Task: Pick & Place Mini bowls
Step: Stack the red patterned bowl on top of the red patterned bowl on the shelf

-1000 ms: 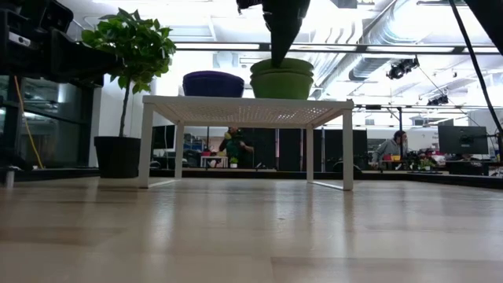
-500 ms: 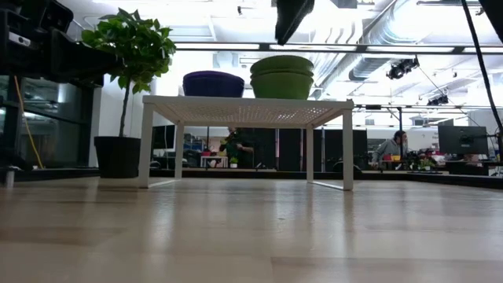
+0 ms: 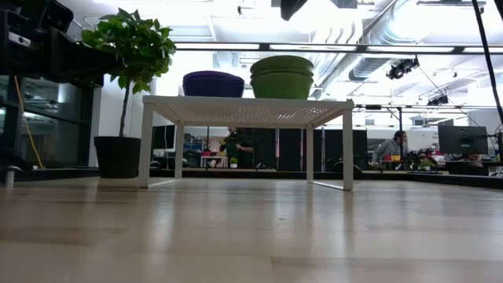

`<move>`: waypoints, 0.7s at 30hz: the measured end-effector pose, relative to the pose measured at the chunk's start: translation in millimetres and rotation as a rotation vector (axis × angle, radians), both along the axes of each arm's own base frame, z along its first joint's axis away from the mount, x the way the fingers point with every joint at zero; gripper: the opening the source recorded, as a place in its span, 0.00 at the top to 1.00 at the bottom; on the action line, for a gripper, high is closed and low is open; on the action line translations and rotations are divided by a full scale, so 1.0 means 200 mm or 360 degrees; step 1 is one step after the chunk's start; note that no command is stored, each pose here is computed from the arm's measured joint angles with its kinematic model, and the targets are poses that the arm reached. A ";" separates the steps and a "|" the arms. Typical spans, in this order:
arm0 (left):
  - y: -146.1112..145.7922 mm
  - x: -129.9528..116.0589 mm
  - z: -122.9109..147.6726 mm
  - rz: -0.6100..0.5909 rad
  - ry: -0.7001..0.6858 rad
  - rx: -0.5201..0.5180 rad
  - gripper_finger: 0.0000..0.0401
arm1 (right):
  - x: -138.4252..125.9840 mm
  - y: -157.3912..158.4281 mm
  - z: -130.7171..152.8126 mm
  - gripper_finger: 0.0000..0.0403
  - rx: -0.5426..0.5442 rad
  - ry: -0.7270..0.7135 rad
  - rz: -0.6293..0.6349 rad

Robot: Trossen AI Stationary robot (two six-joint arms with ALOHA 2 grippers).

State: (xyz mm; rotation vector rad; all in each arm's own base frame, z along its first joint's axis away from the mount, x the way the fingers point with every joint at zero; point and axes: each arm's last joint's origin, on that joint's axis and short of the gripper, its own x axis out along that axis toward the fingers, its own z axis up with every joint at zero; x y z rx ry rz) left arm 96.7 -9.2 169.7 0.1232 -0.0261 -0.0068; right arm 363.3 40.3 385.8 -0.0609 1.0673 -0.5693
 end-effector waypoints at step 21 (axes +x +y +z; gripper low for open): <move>0.00 0.00 0.00 0.0000 0.0000 0.0000 0.82 | -0.03 0.10 0.05 1.00 -0.0340 -0.0546 -0.0535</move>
